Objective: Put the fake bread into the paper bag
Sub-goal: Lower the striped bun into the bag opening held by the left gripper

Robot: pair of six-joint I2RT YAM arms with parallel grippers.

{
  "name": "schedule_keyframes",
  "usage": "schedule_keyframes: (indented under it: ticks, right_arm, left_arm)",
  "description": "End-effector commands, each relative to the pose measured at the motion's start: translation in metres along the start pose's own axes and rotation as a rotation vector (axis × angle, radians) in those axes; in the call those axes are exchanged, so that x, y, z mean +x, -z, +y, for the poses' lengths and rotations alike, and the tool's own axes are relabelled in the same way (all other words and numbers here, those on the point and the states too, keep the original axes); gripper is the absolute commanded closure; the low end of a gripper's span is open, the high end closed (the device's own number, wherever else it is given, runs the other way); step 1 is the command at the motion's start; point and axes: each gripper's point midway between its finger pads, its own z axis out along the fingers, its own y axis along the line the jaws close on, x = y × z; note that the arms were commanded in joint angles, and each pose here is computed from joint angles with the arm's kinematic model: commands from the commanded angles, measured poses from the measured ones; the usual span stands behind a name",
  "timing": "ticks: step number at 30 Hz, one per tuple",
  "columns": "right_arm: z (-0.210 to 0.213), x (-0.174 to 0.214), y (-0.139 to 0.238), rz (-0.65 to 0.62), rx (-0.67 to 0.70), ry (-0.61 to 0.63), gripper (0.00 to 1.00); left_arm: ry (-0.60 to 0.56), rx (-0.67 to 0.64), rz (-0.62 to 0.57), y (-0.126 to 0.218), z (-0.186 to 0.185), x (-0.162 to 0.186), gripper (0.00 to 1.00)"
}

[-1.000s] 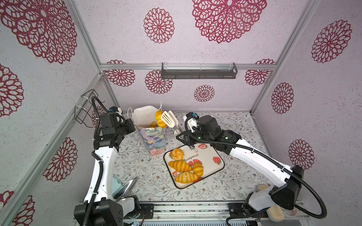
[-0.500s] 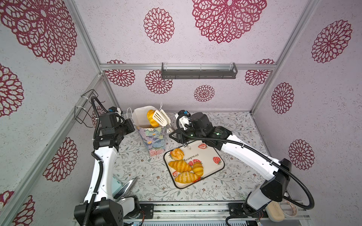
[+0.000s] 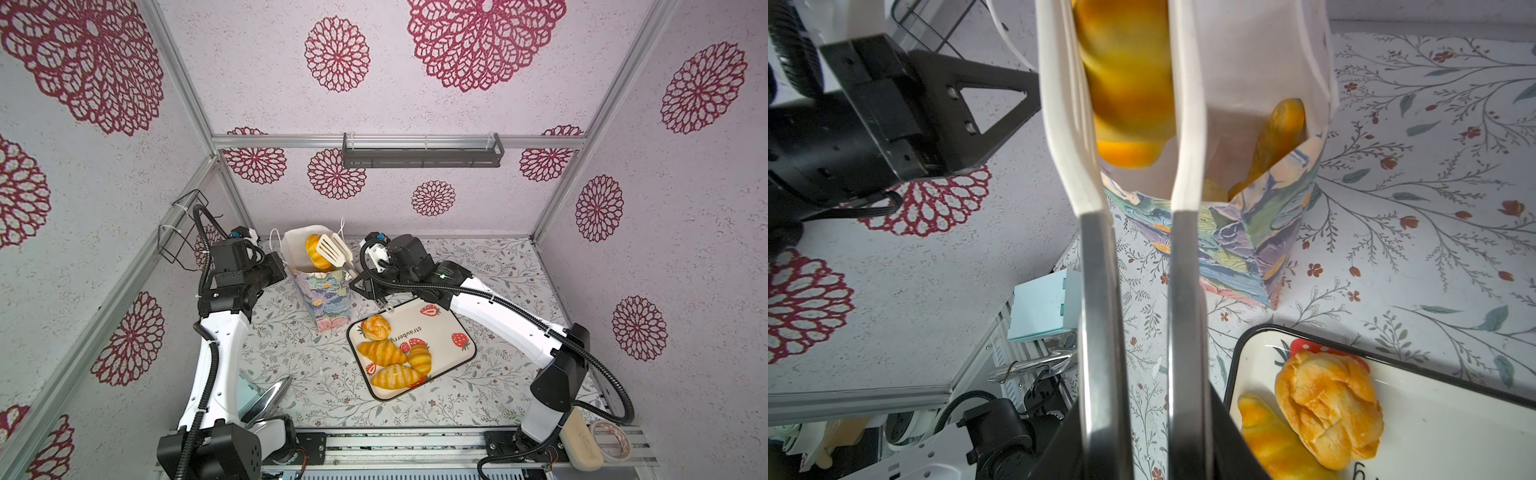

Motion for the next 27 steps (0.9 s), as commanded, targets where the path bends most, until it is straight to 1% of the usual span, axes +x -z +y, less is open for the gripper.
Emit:
schedule_keyframes:
  ticks: [1, 11, 27]
  right_arm:
    - [0.017, -0.031, 0.018, -0.096, -0.026, 0.048, 0.66]
    - [0.008, -0.026, 0.012, -0.075, -0.009, 0.023, 0.65]
    - [0.002, -0.014, 0.016, -0.057, 0.004, 0.011, 0.62]
  left_arm:
    - [0.009, -0.002, -0.001, 0.002, 0.002, 0.002, 1.0]
    - [0.004, -0.004, -0.005, 0.003, 0.002, 0.001, 1.0]
    - [0.01, 0.003, -0.001, 0.002, 0.001, 0.002, 1.0]
